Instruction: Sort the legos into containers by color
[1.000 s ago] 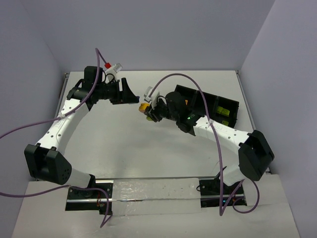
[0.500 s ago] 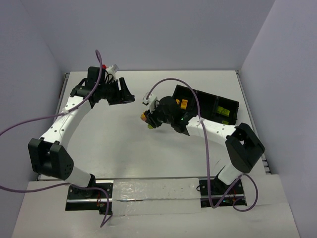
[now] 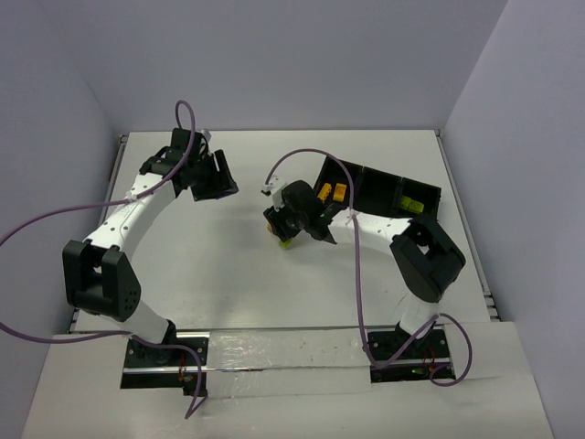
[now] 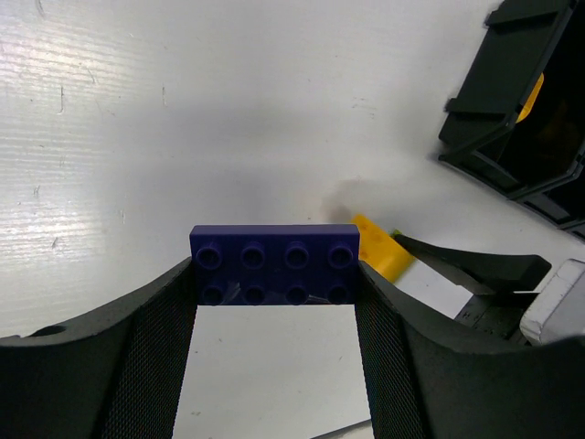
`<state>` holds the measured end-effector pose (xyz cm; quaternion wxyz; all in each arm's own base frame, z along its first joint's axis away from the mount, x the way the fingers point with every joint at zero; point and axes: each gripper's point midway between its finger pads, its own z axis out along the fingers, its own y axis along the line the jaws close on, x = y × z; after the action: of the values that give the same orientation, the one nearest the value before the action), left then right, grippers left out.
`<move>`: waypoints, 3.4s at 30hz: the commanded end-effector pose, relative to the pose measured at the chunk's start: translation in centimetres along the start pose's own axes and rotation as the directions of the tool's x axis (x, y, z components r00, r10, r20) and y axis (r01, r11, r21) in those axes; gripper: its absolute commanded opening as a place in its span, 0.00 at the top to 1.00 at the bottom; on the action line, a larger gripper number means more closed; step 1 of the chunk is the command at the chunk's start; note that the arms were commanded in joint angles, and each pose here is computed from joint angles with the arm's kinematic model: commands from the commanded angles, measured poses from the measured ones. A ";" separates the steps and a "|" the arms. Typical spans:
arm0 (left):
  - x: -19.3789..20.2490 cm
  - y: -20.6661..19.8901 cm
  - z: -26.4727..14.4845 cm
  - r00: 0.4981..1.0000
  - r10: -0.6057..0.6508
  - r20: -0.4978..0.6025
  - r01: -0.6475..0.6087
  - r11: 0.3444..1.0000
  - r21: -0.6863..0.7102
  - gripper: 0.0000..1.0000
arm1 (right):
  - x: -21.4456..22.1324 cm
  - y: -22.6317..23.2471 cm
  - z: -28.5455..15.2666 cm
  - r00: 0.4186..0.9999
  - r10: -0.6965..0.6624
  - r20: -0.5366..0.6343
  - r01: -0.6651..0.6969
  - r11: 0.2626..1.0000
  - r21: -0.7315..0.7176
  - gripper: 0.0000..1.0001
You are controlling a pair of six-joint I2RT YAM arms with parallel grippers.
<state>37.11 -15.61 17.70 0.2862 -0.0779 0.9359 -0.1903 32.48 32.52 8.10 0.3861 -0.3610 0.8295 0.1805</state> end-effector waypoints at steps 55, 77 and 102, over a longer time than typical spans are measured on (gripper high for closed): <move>18.5 -18.2 9.1 0.858 0.481 -0.181 -0.471 0.877 0.097 0.95 | 1.2 -16.5 -28.3 0.743 0.345 0.574 -0.644 0.605 0.469 0.30; 21.1 -20.5 11.8 0.796 0.577 -0.184 -0.578 0.814 0.054 0.79 | 2.9 -15.9 -29.3 0.743 0.356 0.567 -0.651 0.584 0.486 0.30; 18.6 -20.6 6.4 0.759 0.639 -0.124 -0.640 0.767 0.032 0.08 | 2.2 -13.9 -26.3 0.801 0.376 0.467 -0.567 0.728 0.385 0.28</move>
<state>25.54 -41.83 5.07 0.2187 0.2586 0.9387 -0.0643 27.93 5.14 21.54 0.5385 0.0587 0.8376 0.0704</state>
